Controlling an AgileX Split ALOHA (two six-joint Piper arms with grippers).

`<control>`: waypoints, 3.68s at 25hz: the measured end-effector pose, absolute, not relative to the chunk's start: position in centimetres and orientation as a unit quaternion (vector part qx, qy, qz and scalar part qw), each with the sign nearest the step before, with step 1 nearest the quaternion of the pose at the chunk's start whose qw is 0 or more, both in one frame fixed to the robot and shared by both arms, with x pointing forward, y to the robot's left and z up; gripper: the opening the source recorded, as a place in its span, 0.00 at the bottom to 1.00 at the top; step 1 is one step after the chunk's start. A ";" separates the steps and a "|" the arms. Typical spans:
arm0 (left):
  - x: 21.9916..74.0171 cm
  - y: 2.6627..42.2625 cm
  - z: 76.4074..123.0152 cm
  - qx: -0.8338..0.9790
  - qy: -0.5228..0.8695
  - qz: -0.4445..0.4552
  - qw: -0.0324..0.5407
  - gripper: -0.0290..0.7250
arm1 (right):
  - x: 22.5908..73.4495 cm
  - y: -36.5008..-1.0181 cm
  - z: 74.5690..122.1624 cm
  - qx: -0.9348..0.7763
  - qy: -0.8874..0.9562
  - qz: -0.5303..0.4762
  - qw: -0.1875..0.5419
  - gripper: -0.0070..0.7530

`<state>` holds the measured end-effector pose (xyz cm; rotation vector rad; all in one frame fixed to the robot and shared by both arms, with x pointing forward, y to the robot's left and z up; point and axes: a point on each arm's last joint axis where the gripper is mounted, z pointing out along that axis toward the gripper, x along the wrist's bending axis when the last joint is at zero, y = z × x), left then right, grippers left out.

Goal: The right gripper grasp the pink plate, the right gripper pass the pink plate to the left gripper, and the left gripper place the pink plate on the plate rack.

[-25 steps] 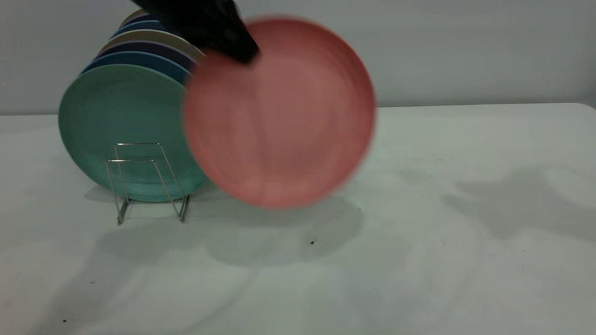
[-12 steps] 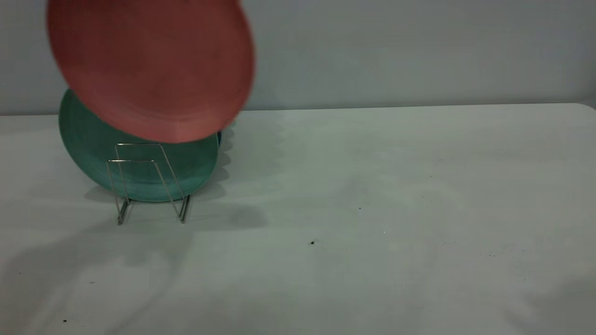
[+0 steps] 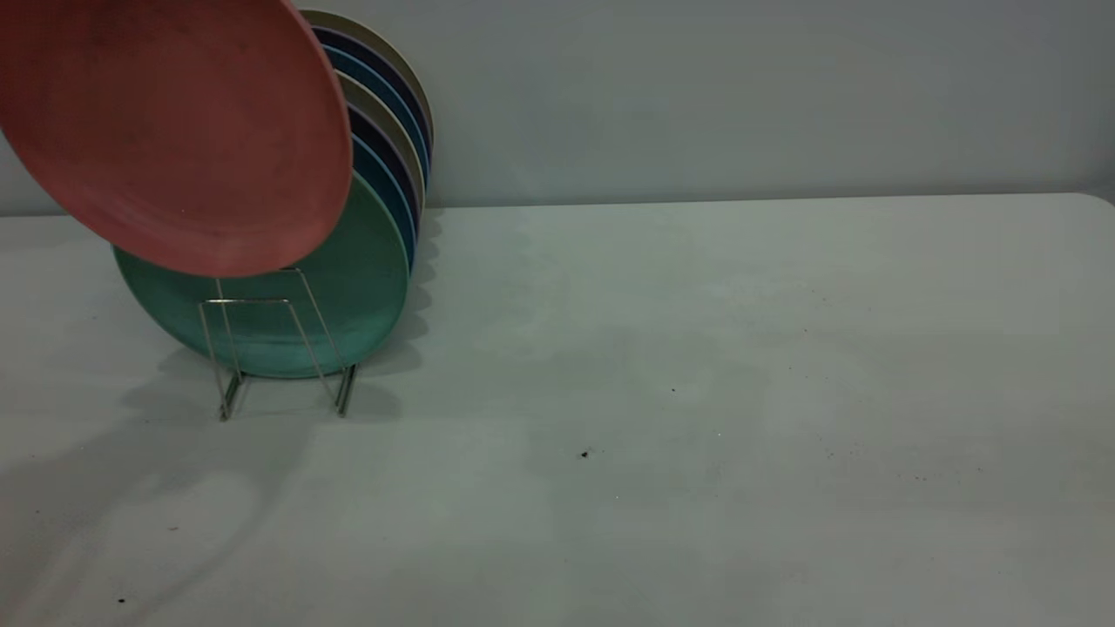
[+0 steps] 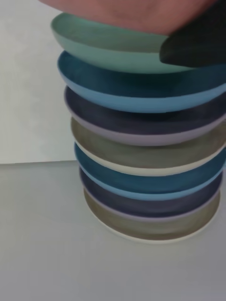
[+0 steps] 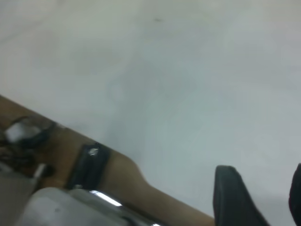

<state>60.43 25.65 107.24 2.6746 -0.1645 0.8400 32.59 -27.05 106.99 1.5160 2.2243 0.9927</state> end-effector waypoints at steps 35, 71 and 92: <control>62.1 25.5 102.1 0.940 -0.042 0.289 0.174 0.13 | 29.6 -27.2 104.9 0.543 0.734 0.349 0.208 0.42; 54.7 26.7 113.3 0.885 0.230 0.312 0.257 0.52 | 30.4 -28.0 104.2 0.577 0.697 0.347 0.246 0.42; 34.6 28.7 119.0 0.774 0.523 0.246 0.259 0.53 | 28.6 -28.6 103.2 0.598 0.739 0.250 0.186 0.42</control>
